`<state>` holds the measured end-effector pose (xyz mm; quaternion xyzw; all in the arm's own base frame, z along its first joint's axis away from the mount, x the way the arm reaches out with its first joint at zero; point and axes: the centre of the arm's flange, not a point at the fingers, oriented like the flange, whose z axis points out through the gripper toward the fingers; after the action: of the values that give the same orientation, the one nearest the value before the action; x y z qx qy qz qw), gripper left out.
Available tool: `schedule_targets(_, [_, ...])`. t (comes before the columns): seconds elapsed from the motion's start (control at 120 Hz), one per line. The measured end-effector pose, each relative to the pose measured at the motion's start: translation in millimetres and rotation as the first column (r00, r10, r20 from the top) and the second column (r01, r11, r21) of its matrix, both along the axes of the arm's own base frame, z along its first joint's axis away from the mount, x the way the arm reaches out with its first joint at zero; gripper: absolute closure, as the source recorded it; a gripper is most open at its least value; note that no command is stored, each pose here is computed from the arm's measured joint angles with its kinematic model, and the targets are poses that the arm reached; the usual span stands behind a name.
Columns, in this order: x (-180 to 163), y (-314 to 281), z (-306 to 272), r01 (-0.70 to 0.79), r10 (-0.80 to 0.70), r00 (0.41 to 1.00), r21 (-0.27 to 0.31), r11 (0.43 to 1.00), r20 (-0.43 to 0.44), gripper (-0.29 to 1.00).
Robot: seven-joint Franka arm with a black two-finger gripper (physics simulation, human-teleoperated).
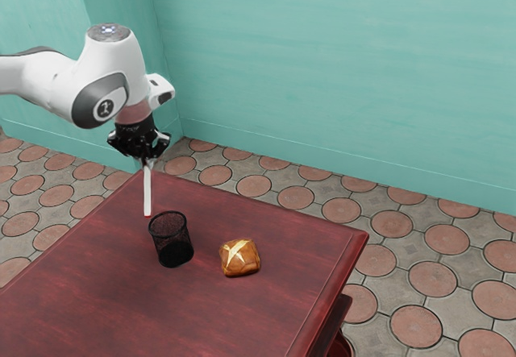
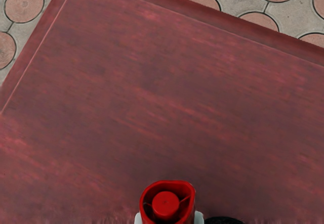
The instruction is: Take the marker out of the pen holder and place it to the left of the pen holder.
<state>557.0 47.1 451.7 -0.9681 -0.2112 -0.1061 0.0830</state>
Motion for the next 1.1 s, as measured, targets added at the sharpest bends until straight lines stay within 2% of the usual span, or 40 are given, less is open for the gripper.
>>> schedule_targets(0.183, [-19,26,-19,-0.103,0.104,0.979,0.019,0.995,-0.173,0.79])
schedule_targets(0.358, [-33,64,-66,-0.207,0.214,0.919,0.057,0.977,-0.332,0.79])
schedule_targets(0.458, [-39,84,-95,-0.26,0.267,0.879,0.072,0.963,-0.395,0.79])
schedule_targets(0.558, [-37,80,-120,-0.271,0.273,0.859,0.068,0.96,-0.433,0.79])
schedule_targets(0.783, [-33,76,-137,-0.288,0.277,0.854,0.042,0.957,-0.441,0.77])
schedule_targets(0.983, [-30,73,-127,-0.298,0.272,0.87,0.0,0.955,-0.411,0.35])
schedule_targets(1.033, [-29,73,-104,-0.297,0.268,0.89,-0.024,0.954,-0.37,0.28])
schedule_targets(1.1, [-22,78,-49,-0.297,0.27,0.924,-0.065,0.953,-0.269,0.2])
